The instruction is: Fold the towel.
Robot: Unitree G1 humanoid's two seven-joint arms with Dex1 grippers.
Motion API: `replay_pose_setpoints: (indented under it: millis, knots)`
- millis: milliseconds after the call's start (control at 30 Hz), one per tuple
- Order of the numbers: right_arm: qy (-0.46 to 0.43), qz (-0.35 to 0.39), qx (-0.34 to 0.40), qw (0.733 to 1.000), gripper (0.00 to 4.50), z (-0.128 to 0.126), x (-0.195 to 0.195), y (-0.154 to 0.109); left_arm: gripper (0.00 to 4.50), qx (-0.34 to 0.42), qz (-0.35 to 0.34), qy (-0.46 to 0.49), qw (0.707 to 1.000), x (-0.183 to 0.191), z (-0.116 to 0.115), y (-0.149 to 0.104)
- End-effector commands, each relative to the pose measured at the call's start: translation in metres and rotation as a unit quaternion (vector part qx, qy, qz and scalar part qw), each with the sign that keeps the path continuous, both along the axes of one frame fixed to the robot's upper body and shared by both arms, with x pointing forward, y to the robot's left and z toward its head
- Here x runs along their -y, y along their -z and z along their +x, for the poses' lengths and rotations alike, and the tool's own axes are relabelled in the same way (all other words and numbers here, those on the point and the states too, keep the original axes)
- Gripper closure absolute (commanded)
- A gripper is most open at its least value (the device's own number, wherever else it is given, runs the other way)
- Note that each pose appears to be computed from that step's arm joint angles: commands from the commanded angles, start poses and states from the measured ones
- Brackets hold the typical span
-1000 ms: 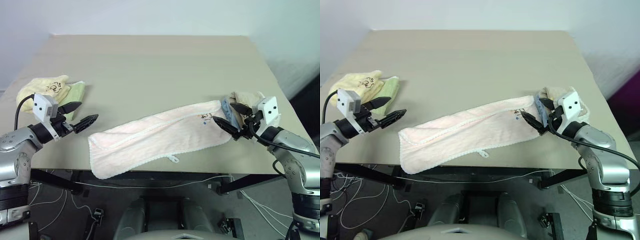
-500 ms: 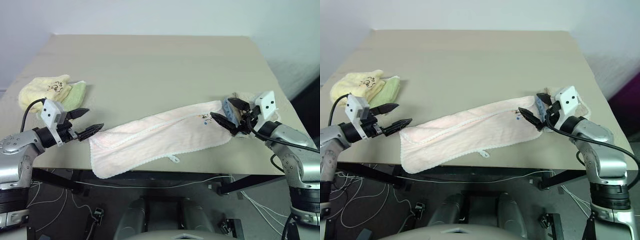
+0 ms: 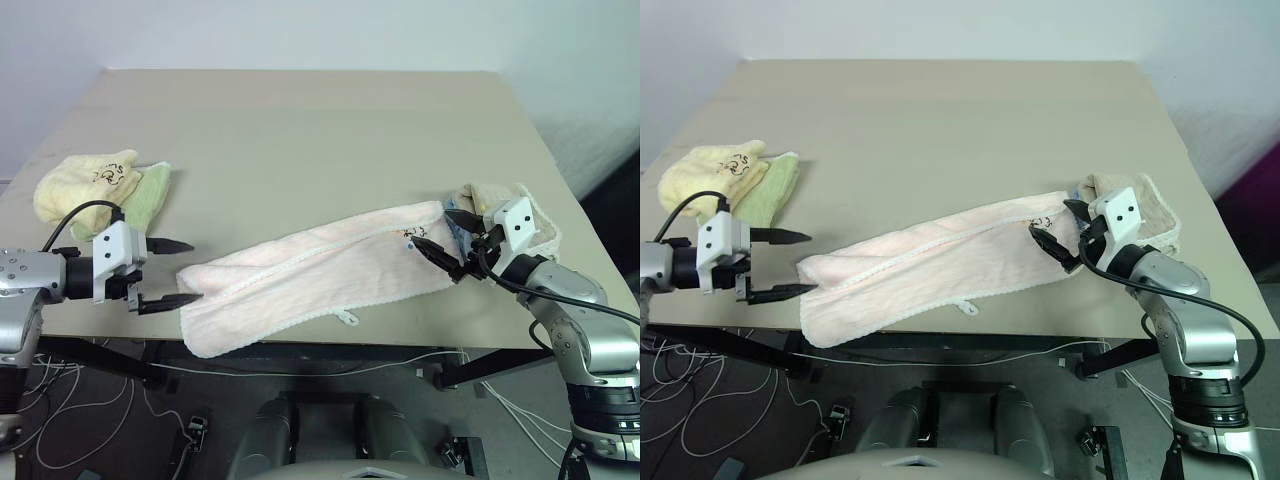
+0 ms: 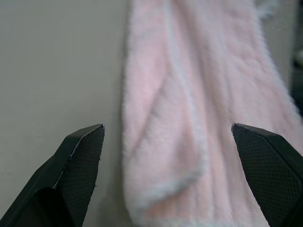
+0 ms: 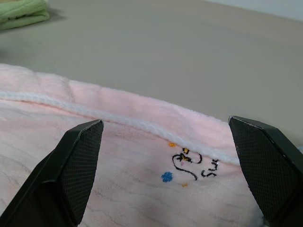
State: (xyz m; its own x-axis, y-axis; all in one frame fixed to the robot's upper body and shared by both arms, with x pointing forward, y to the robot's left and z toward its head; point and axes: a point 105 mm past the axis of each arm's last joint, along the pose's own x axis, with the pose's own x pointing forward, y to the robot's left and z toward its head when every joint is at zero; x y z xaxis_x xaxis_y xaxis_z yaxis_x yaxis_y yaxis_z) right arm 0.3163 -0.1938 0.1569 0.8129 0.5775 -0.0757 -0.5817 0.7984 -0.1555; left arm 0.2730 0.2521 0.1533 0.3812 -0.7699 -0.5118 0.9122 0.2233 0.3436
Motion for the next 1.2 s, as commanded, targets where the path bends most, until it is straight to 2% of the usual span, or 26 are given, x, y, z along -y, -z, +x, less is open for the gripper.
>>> replay_pose_setpoints:
  millis: [33, 100, 233, 433, 633, 733, 1100, 1200]
  knots:
    - [-0.014, 0.002, 0.025, 1.000, 0.05, -0.004, -0.010, -0.009, 0.00, -0.010, 0.050, 0.055, 0.997, 0.000, -0.006, 0.002]
    - [-0.014, 0.004, 0.025, 1.000, 0.05, -0.004, -0.012, -0.007, 0.00, -0.026, 0.073, 0.072, 0.994, -0.002, -0.007, 0.009]
    - [-0.012, 0.013, 0.026, 1.000, 0.05, -0.005, -0.015, -0.006, 0.00, 0.029, 0.127, 0.099, 0.986, -0.002, 0.005, 0.020]
    - [-0.007, 0.015, 0.025, 1.000, 0.05, -0.005, -0.016, -0.003, 0.00, 0.057, 0.142, 0.144, 0.978, 0.010, 0.013, 0.026]
    - [-0.004, 0.017, 0.025, 1.000, 0.05, -0.007, -0.018, -0.001, 0.00, 0.045, 0.160, 0.178, 0.970, 0.014, 0.016, 0.029]
    - [-0.003, 0.018, 0.026, 0.999, 0.00, -0.007, -0.018, 0.000, 0.59, 0.043, 0.177, 0.183, 0.966, 0.014, 0.022, 0.033]
    - [0.005, 0.020, 0.030, 0.999, 0.00, -0.010, -0.017, 0.000, 4.33, 0.052, 0.181, 0.191, 0.963, 0.014, 0.030, 0.030]
    - [0.005, 0.020, 0.030, 0.999, 0.00, -0.010, -0.017, 0.000, 4.43, 0.058, 0.184, 0.188, 0.963, 0.014, 0.031, 0.030]
